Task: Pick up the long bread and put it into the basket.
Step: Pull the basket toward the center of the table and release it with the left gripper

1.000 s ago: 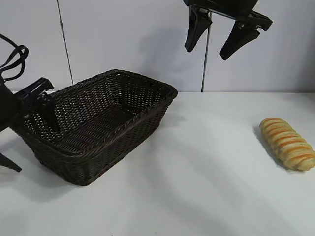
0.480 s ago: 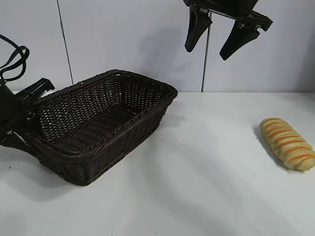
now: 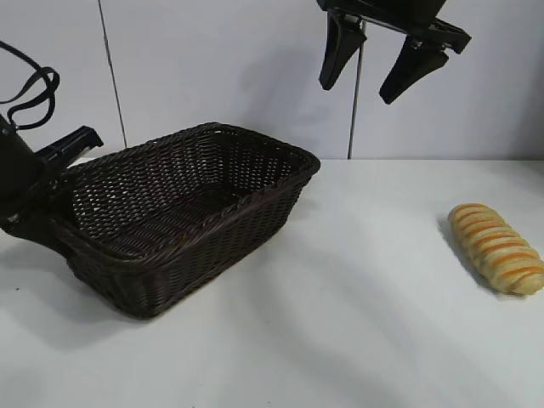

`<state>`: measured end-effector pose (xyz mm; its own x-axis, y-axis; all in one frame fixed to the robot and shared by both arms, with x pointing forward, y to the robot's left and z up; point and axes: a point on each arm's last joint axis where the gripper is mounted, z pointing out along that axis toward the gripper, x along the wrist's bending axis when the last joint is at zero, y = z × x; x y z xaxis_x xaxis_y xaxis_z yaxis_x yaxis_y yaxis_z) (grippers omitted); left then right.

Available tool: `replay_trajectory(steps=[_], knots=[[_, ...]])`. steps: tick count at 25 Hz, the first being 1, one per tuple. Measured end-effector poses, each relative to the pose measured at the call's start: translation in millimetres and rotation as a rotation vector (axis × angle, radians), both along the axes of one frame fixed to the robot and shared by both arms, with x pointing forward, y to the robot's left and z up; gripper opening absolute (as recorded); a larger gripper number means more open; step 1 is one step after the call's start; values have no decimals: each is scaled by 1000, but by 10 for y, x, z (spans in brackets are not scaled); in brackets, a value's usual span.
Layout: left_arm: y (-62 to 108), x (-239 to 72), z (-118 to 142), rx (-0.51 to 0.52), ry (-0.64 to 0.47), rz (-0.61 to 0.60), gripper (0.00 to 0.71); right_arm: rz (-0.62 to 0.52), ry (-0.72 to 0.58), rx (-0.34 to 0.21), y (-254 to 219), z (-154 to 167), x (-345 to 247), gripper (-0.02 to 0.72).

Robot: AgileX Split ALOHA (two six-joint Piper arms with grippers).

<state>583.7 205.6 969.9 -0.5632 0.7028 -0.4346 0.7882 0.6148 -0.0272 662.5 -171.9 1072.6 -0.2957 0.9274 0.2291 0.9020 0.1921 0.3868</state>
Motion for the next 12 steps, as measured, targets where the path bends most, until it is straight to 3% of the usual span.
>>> replay_trajectory(steps=[5,12], knots=[[-25,68,147,8,-37,-84,106,0,0,0,0,0,0,570],[39,52,139,33,-42,-197,106,1,3,-1,-1,-1,-3,570]])
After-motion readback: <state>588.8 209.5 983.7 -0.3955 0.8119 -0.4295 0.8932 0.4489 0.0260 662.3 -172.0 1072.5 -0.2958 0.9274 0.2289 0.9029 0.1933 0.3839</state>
